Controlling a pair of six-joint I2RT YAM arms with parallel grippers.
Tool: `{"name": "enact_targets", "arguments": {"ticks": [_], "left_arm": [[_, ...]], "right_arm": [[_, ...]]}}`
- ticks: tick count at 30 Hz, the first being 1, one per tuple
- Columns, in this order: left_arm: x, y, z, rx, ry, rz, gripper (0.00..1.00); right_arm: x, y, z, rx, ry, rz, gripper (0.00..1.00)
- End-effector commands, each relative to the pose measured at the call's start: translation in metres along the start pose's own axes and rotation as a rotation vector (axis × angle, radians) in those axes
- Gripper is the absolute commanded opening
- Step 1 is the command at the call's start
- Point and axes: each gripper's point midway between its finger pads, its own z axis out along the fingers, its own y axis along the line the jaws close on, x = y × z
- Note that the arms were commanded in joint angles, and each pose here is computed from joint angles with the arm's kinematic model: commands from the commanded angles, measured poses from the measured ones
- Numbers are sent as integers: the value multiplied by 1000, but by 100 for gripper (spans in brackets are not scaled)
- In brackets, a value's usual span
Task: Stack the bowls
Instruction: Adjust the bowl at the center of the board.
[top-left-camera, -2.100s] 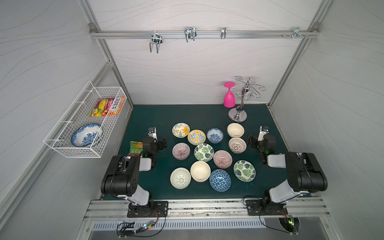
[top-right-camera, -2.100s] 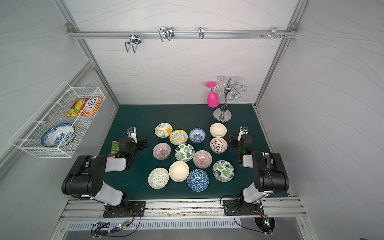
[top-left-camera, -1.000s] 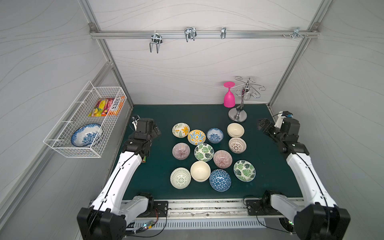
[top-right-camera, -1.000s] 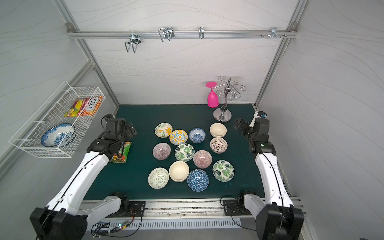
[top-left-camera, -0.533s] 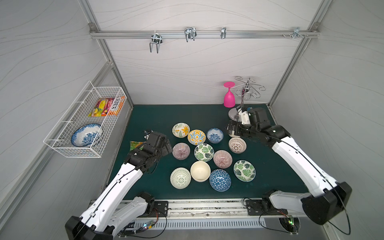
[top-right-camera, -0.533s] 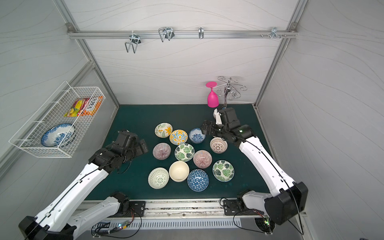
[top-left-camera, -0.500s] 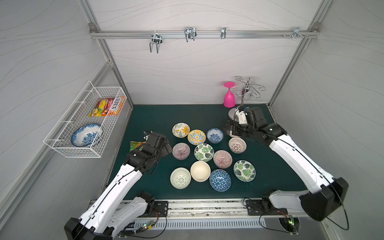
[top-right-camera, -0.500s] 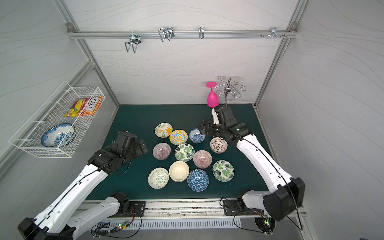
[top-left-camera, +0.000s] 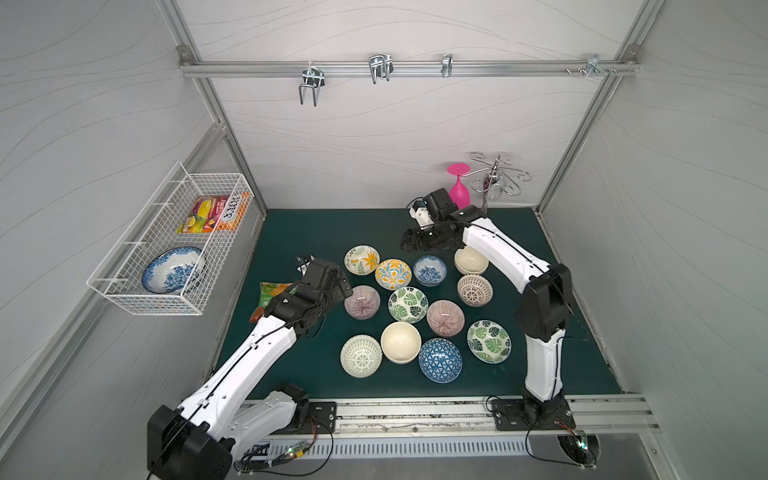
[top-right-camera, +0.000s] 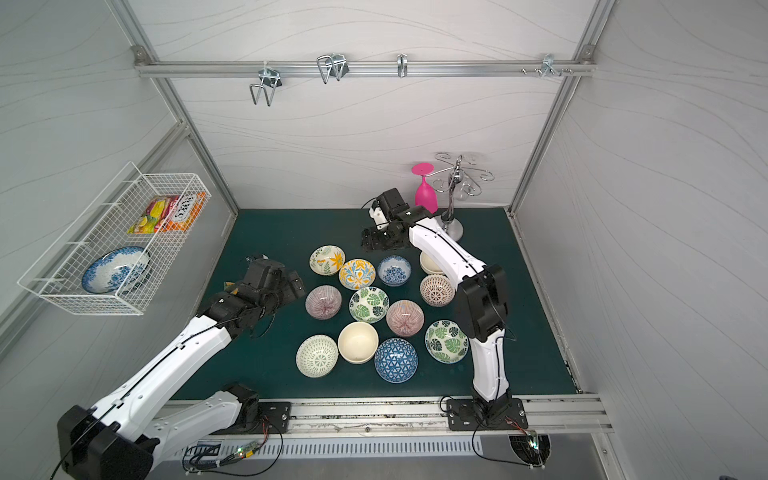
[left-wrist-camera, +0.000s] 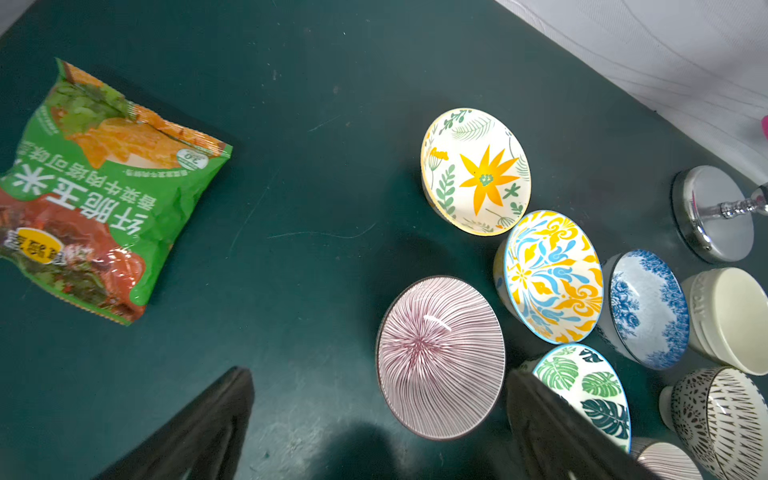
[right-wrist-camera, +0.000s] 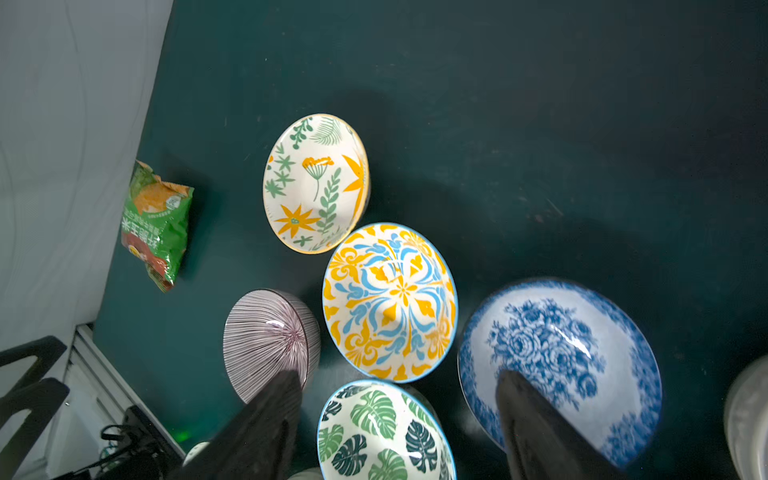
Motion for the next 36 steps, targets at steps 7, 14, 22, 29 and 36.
{"name": "enact_targets", "arguments": {"ticks": [7,14,22,29,36], "left_arm": [[-16,-8,18,89,-44,-84,100],[-13,-3,22,91,-28,-121,100],[-12,-2,29,81,-2,-132,100],[-10,-1,32,77,11,-136,100],[-10,-1,32,77,13,-138,100]], "right_arm": [[8,6,51,-61,130,-132,69],[19,6,78,-120,171,-168,63],[32,1,89,-136,203,-188,61],[37,-9,98,-102,218,-194,59],[36,-21,104,-79,215,-176,59]]}}
